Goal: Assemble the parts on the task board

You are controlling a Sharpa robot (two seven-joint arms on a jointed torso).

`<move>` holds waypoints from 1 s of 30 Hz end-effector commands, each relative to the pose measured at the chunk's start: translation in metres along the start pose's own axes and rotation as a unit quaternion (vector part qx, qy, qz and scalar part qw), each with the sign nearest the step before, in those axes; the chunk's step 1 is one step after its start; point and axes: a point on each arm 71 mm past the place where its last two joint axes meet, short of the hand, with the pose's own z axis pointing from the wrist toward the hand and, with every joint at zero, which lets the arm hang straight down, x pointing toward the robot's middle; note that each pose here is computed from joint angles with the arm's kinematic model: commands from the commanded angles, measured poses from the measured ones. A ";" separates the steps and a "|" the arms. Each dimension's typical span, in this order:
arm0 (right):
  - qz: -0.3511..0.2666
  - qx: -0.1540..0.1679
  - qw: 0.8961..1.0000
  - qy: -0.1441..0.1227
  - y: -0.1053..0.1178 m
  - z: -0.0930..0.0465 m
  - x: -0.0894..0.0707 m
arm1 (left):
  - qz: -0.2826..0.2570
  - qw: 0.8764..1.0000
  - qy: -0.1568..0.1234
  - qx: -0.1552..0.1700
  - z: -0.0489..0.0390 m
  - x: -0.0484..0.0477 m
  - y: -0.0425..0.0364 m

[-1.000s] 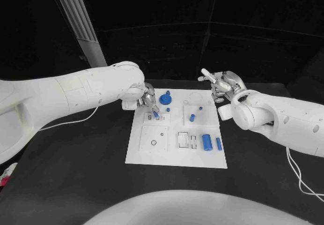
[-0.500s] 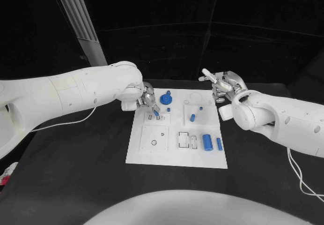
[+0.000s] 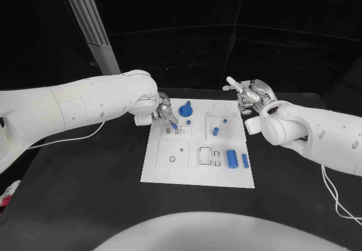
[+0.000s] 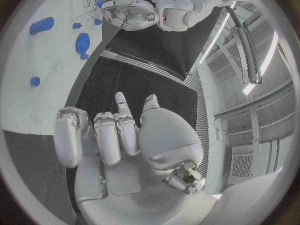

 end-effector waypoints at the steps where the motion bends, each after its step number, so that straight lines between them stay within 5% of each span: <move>1: 0.000 -0.004 1.000 -0.002 0.001 0.000 -0.001 | -0.008 1.000 -0.008 -0.008 -0.0012 -0.0007 0.0003; 30: 0.000 -0.004 1.000 -0.003 0.001 -0.001 -0.002 | 0.006 0.999 -0.036 -0.013 -0.0003 0.0018 -0.0015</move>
